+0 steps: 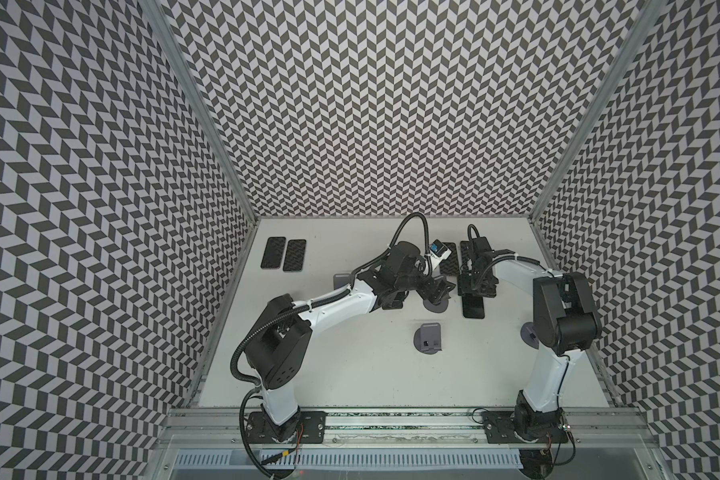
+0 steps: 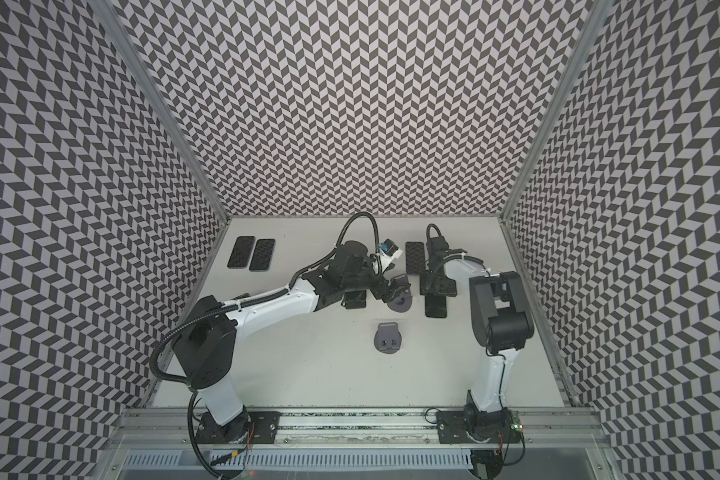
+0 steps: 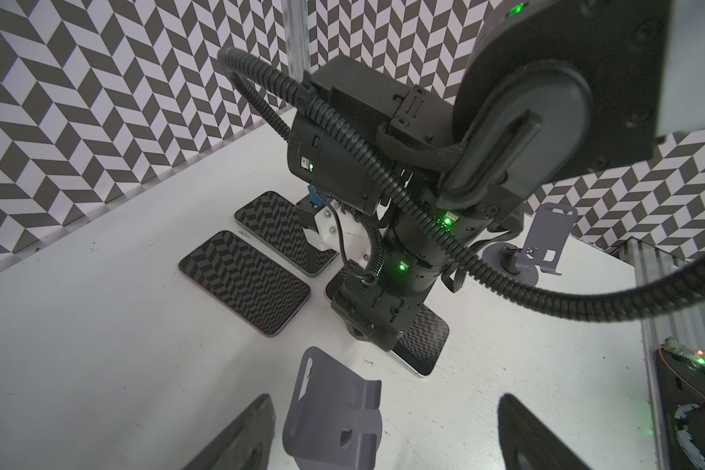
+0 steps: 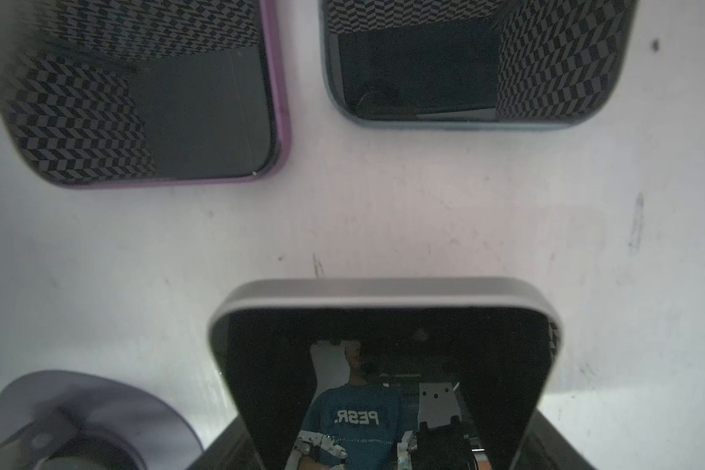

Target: Remove the phone from the phone stand

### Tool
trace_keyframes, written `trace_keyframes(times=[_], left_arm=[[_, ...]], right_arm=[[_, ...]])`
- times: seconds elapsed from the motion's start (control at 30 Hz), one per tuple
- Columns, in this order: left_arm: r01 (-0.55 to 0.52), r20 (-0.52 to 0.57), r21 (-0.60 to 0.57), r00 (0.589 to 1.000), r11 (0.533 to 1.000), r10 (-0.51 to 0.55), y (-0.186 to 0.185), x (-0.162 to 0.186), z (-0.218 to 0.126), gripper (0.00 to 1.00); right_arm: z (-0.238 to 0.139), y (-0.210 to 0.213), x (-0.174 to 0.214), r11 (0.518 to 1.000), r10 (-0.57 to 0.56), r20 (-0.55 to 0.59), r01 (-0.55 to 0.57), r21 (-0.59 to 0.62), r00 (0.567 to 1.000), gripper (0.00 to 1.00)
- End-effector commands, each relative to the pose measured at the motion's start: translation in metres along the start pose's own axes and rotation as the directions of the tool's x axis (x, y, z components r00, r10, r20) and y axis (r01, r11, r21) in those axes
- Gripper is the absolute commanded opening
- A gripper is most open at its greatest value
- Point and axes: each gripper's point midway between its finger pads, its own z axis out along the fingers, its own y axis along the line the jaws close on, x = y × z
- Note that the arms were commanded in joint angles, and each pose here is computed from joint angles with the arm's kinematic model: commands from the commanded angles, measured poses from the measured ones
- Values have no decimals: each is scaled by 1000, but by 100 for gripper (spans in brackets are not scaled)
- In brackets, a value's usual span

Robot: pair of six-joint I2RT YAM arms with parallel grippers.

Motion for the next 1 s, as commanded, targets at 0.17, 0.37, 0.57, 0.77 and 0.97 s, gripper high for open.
trace_keyframes(times=[0.17, 0.37, 0.57, 0.77, 0.97], left_arm=[[-8, 8, 13, 1000, 1000, 8, -6, -7, -7, 86], [-8, 9, 13, 1000, 1000, 8, -6, -8, -8, 86], [-6, 7, 11, 1000, 1000, 6, -6, -7, -8, 86], [-7, 4, 11, 1000, 1000, 7, -6, -5, -8, 86], [-6, 3, 13, 1000, 1000, 6, -6, -4, -7, 86]], right_arm=[[13, 1, -5, 1000, 5, -2, -5, -5, 1000, 67], [15, 1, -4, 1000, 5, -6, -5, -7, 1000, 69], [19, 0, -2, 1000, 8, -15, -8, -2, 1000, 71], [22, -1, 0, 1000, 11, -20, -11, 7, 1000, 74], [23, -3, 2, 1000, 12, -26, -12, 15, 1000, 77]])
